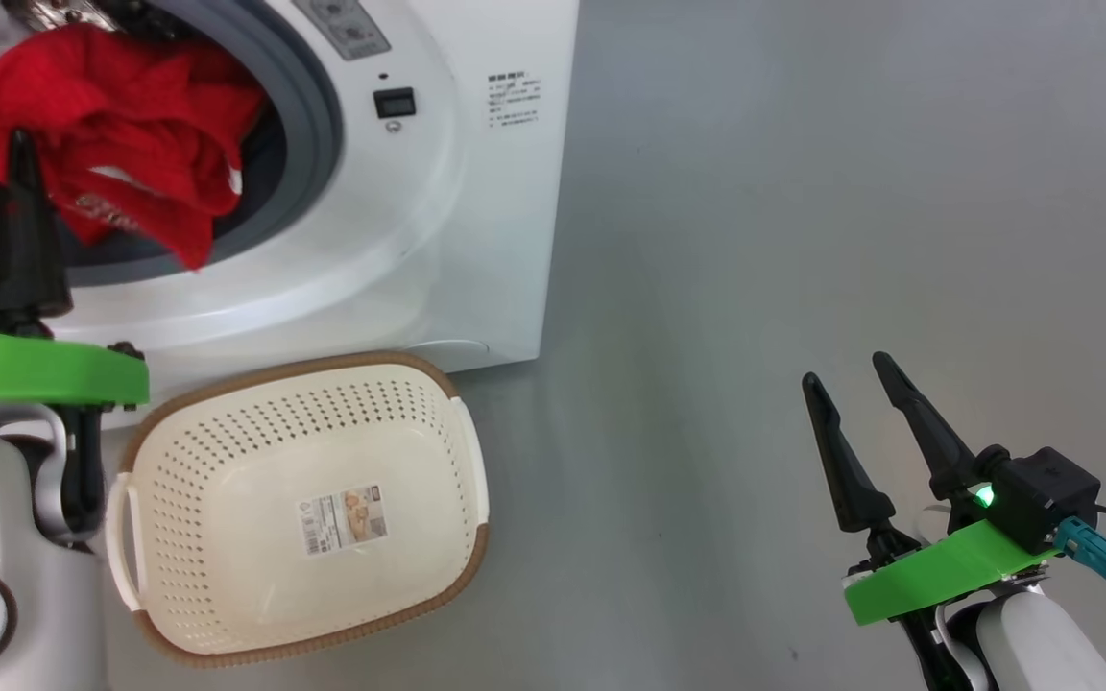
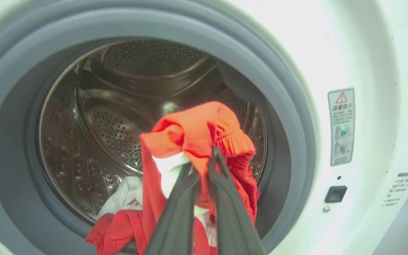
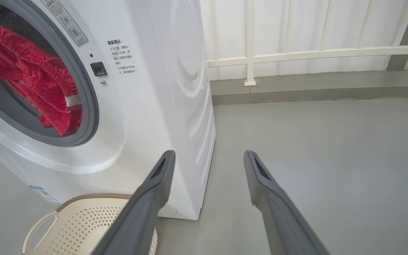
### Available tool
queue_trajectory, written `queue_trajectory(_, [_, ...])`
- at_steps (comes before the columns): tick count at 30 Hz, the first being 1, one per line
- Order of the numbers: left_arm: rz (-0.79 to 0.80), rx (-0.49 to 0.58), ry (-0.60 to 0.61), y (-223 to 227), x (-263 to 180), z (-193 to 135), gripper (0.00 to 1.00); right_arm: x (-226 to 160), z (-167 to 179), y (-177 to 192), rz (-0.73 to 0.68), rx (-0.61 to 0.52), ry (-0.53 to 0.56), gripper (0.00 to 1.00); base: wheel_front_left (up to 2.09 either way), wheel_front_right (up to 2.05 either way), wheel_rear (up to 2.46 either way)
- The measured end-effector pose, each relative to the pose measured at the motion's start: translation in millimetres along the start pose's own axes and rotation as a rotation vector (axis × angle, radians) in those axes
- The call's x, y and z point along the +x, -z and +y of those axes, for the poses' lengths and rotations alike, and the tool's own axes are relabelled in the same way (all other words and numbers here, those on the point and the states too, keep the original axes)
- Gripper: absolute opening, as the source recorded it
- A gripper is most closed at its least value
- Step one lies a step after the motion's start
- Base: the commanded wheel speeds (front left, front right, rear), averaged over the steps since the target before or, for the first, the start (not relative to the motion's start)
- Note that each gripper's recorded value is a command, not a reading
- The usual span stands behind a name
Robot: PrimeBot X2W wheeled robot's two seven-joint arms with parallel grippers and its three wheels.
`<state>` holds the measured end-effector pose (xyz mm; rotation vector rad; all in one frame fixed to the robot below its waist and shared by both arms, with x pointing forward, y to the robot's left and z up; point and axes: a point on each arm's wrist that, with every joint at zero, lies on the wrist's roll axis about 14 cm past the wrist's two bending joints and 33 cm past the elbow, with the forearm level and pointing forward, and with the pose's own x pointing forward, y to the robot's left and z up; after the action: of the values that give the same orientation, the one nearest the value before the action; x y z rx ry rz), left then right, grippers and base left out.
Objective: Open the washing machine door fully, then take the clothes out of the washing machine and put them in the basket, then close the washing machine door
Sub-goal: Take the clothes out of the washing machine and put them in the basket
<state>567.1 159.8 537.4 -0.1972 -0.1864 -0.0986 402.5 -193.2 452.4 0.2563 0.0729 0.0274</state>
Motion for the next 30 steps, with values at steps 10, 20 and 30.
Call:
queue_trajectory(10, [-0.186, 0.038, 0.033, -67, -12, -7, 0.0, -2, 8, -3, -0.009, 0.006, -0.022, 1.0, 0.0, 0.0, 0.0])
queue_trajectory(20, [-0.252, 0.055, 0.071, -87, -22, -21, 0.0, -1, 12, -4, -0.013, 0.008, -0.033, 1.0, 0.0, 0.0, 0.0])
queue_trajectory(30, [-0.04, 0.002, 0.03, -8, -58, -18, 0.0, 0, 7, 2, 0.004, 0.007, -0.021, 1.0, 0.0, 0.0, 0.0])
